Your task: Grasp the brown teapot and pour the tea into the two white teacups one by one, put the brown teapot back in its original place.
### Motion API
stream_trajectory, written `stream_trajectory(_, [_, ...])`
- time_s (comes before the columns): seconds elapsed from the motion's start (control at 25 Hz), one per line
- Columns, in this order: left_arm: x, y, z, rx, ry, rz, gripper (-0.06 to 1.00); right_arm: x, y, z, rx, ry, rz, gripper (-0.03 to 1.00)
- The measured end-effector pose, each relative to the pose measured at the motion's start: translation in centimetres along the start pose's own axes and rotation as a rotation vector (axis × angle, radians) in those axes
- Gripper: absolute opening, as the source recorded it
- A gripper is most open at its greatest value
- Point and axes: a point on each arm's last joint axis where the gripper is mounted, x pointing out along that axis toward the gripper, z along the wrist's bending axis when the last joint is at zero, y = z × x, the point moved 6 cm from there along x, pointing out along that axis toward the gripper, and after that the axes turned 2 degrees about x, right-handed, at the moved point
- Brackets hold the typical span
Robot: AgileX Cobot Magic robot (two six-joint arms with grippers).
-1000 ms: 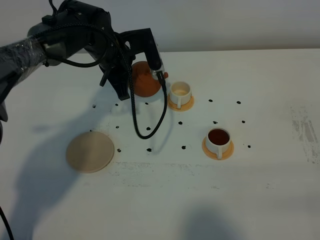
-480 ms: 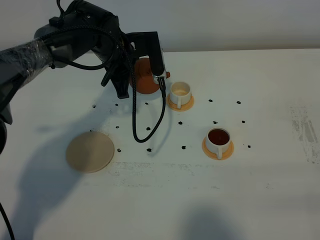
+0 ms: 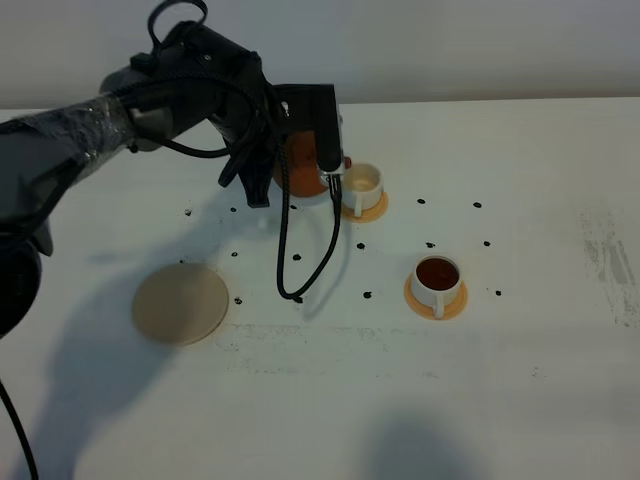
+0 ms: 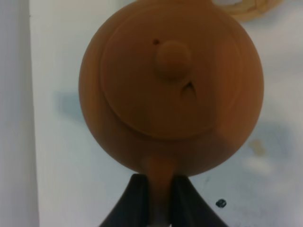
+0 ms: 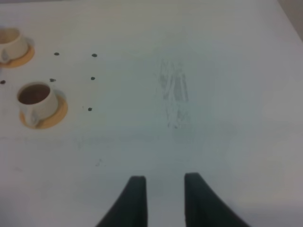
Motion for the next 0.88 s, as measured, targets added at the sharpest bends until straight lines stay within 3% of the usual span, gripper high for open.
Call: stream_trajectory(0.88, [-0.6,-1.7,1.1,0.229,-0.14,0.068,0.09,0.0,0.0,0.0,0.0,0.0,0.0,0.22])
